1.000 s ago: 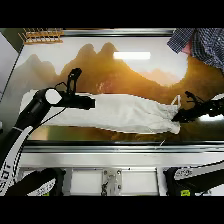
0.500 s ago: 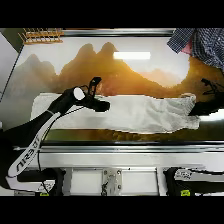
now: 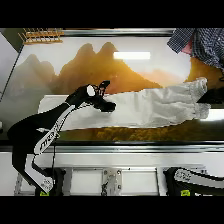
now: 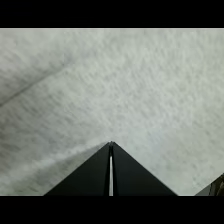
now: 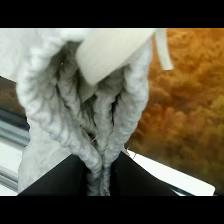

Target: Fold the clothes and pants, and hang the long-sleeved shirts on hangers.

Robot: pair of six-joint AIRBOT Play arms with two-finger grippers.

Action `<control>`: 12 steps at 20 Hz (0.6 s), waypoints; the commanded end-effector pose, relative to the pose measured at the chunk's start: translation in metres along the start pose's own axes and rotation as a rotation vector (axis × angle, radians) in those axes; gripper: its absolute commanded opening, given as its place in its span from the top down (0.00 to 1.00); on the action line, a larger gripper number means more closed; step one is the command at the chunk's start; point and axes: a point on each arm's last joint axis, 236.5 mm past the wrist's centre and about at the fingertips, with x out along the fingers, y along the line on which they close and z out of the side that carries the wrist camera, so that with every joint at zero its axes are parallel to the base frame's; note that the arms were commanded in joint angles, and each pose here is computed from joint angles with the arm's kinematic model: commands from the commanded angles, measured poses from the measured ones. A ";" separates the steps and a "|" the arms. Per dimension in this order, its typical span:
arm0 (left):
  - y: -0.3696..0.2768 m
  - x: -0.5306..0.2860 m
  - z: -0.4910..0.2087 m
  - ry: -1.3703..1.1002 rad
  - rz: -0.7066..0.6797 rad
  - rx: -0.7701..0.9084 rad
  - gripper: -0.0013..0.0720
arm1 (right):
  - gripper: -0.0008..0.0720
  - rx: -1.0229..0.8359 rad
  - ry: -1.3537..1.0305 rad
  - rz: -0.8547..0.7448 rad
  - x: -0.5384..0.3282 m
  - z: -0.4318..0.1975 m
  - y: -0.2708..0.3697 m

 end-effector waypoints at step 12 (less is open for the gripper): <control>0.001 0.011 -0.015 0.070 0.057 0.083 0.97 | 0.93 -0.247 -0.383 0.439 -0.072 0.073 0.134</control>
